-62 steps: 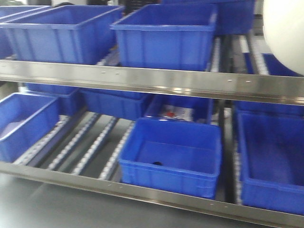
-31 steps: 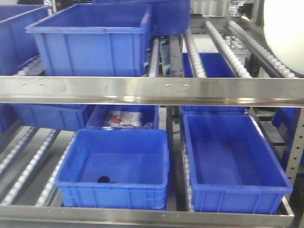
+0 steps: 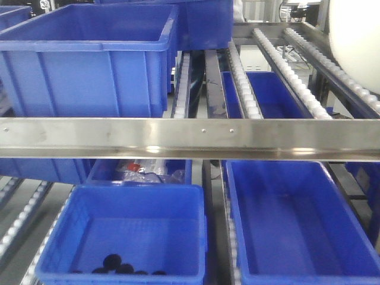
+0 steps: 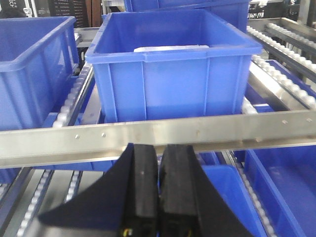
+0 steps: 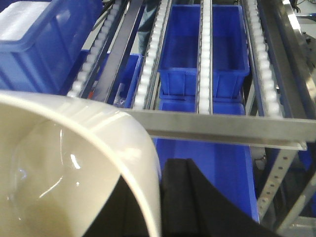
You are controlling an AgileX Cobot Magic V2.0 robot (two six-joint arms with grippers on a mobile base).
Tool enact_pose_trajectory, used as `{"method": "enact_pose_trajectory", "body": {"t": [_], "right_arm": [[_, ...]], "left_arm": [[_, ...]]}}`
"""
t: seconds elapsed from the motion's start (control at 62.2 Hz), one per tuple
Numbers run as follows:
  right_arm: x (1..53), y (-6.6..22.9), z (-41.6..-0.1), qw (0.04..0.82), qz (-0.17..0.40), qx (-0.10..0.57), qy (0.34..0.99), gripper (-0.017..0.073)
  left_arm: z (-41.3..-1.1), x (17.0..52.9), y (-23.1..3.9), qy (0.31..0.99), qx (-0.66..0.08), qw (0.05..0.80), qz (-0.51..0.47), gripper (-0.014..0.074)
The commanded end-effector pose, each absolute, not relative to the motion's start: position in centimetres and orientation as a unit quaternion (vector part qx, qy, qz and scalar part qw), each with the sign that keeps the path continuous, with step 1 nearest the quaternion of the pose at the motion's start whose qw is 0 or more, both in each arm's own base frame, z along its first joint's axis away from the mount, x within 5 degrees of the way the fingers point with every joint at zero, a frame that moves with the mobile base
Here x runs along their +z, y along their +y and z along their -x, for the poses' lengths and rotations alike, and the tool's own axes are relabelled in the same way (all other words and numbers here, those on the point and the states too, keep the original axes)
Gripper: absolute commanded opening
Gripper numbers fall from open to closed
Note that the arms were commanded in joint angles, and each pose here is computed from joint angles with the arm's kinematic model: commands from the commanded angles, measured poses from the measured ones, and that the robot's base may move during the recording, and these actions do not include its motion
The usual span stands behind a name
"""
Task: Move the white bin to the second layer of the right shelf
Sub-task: 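Drive up to the roller shelf with blue bins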
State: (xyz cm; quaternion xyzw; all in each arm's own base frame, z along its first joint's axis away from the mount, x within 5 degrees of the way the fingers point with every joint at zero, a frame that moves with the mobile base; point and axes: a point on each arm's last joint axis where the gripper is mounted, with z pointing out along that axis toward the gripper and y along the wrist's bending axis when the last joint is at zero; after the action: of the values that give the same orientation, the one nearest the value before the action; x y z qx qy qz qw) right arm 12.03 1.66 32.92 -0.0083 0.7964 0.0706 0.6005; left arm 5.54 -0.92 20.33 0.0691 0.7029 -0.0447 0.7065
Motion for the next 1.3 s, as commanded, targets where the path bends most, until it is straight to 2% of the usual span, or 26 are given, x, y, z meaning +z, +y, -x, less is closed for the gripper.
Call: {"method": "enact_pose_trajectory", "body": {"t": [0.0,1.286], "right_arm": [[34.95,1.68,-12.2,0.652,0.011,0.076,0.754,0.0056],[34.95,1.68,-12.2,0.652,0.011,0.076,0.754,0.0056]], "left_arm": [[-5.58,19.94,-0.88,0.681,-0.048,0.728,-0.062,0.0085],[-5.58,19.94,-0.88,0.681,-0.048,0.728,-0.062,0.0085]]}}
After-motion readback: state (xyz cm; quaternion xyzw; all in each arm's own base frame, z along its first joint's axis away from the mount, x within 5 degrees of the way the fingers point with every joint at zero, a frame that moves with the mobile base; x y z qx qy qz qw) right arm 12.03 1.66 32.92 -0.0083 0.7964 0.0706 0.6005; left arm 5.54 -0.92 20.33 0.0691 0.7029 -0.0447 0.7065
